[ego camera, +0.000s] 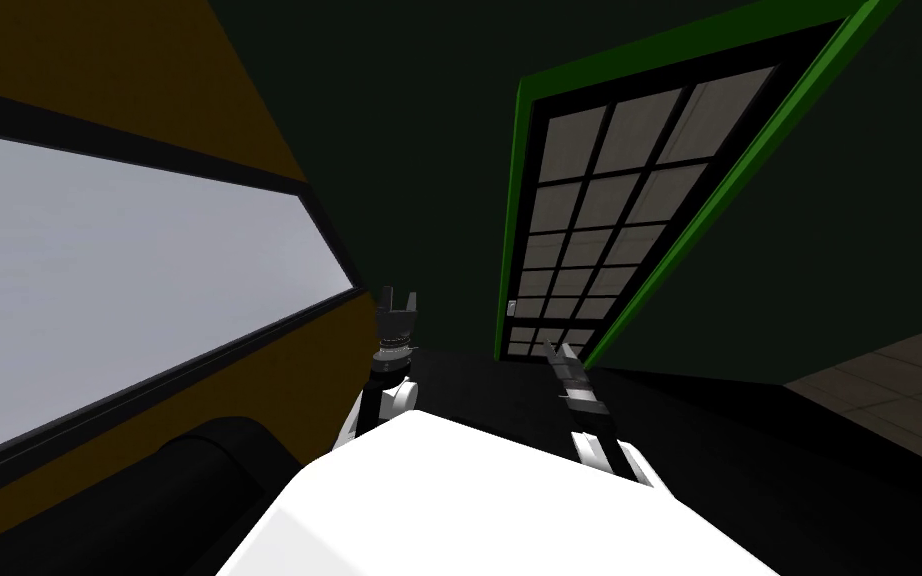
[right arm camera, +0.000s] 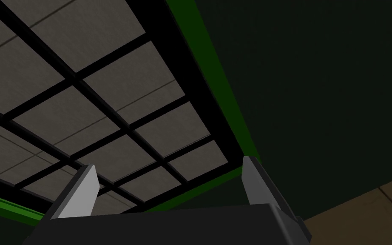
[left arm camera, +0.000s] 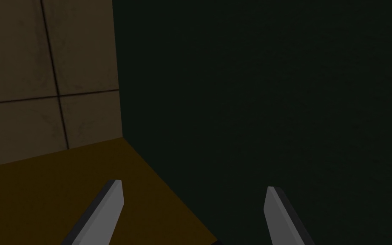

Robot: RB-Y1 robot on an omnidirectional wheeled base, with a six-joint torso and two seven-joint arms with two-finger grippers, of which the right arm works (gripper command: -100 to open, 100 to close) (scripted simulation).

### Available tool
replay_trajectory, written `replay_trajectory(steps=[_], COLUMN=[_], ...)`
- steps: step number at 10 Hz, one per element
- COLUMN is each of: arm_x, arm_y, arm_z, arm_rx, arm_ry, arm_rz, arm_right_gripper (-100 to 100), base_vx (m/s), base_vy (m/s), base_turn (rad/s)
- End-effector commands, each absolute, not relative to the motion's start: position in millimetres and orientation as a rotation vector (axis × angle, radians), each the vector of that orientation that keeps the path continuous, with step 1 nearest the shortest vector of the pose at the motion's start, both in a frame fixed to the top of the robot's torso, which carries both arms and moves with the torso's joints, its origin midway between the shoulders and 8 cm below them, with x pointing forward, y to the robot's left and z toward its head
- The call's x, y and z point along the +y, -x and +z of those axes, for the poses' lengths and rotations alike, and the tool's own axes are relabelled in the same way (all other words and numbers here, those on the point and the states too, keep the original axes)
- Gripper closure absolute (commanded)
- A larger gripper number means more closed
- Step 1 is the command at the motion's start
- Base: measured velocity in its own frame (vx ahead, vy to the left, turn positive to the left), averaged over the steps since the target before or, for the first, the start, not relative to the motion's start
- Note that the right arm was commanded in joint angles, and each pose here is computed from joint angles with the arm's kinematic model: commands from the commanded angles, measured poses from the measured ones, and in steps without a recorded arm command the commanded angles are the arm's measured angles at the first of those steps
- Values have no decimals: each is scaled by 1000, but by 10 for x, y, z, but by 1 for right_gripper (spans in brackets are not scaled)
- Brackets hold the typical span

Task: Pull the door open

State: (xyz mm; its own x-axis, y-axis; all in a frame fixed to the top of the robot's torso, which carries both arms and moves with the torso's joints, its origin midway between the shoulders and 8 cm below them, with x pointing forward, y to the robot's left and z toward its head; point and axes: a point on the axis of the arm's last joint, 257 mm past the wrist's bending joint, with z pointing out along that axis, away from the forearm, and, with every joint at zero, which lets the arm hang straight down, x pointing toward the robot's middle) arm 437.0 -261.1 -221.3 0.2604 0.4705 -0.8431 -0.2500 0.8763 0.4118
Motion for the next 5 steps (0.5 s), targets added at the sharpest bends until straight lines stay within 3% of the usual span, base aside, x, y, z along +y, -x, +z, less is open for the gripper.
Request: replay_trajectory(steps=[1,5], arm_x=[-2588,-2521], arm_y=[-4376,-4414], arm_z=[-2320,-2655], arm_rx=[1239,1307], arm_ry=[-187,-124], arm_rz=[464,395], arm_right_gripper=[-100,-100], base_vx=[138,149], base_vy=[26,53], base_turn=[-58,-69])
